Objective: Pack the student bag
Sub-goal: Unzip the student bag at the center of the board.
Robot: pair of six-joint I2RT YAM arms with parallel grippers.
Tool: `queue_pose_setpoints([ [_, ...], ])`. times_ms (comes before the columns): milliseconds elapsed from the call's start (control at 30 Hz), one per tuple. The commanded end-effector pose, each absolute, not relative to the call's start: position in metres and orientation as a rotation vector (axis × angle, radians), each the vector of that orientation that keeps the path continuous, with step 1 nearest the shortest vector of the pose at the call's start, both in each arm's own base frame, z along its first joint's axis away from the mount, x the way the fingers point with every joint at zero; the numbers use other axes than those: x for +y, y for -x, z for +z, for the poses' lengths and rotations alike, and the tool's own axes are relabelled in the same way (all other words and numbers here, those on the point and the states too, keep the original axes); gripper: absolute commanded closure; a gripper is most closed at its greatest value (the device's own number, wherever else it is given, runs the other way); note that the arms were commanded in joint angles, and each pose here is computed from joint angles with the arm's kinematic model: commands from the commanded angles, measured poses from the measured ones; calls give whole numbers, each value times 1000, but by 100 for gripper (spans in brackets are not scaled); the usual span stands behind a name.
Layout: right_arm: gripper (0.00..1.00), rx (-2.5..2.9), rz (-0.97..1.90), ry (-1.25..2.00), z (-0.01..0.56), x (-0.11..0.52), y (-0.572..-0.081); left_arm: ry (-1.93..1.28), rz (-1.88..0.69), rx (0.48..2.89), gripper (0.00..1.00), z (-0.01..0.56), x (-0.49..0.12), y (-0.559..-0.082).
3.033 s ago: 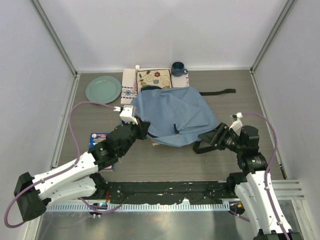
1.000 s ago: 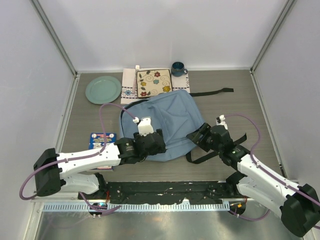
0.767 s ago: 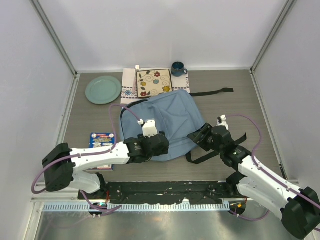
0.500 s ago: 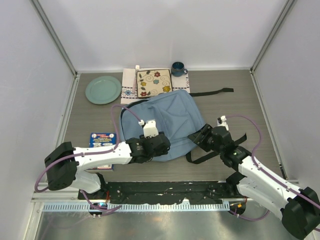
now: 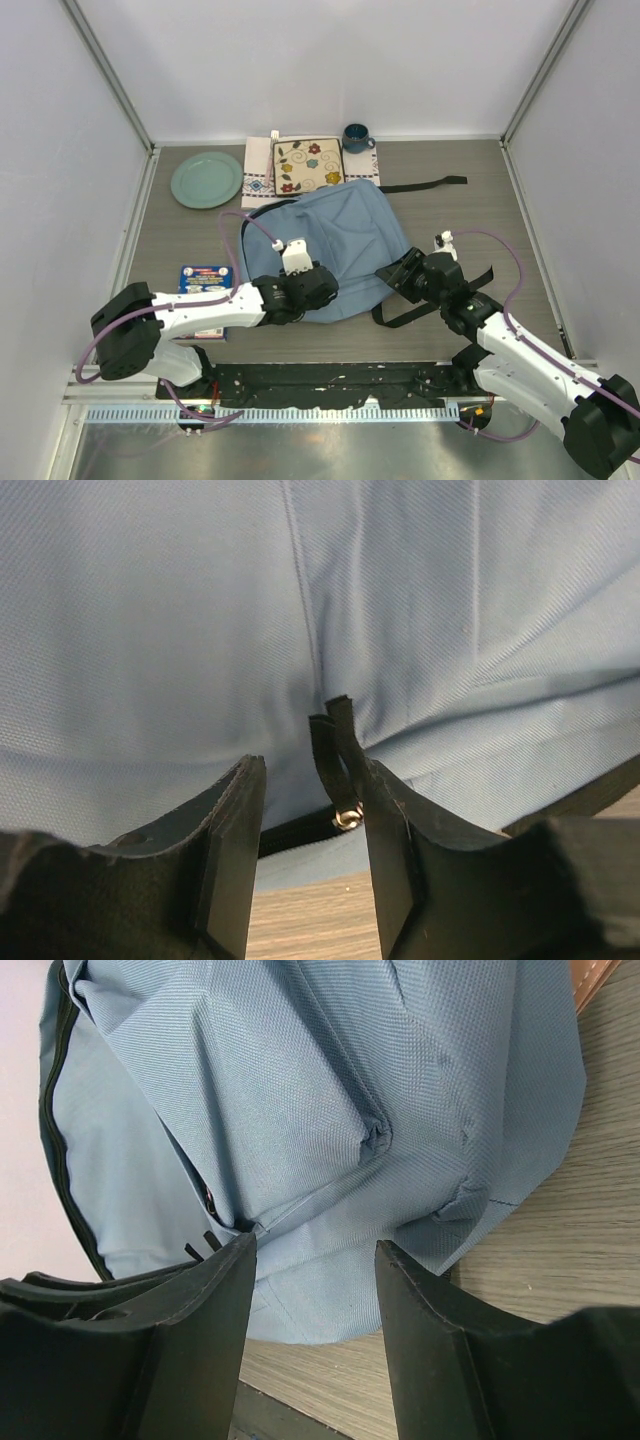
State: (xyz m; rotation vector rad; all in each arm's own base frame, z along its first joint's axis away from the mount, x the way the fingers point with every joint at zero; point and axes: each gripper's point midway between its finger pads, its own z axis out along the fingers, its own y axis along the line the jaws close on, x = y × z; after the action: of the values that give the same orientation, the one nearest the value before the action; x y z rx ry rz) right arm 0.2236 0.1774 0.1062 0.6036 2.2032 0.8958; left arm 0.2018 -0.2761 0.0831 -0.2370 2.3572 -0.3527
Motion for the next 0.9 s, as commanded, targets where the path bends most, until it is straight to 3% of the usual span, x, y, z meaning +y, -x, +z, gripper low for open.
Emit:
queue_pose_setpoints([
  [0,44,2151,932,-603,116,181,-229,318,-403,2287,53,85,-276,-218],
  [467,45,2155,931,-613,113,180,-229,353,-476,2248,70,84,-275,-224],
  [567,45,2153,933,-611,114,180,-229,354,-497,2245,75,84,-278,-225],
  [733,45,2154,929,-614,113,180,-229,353,-518,2239,99,87,-282,-226],
  [867,44,2146,962,-584,119,185,-228,341,-552,2229,100,92,-284,-226],
])
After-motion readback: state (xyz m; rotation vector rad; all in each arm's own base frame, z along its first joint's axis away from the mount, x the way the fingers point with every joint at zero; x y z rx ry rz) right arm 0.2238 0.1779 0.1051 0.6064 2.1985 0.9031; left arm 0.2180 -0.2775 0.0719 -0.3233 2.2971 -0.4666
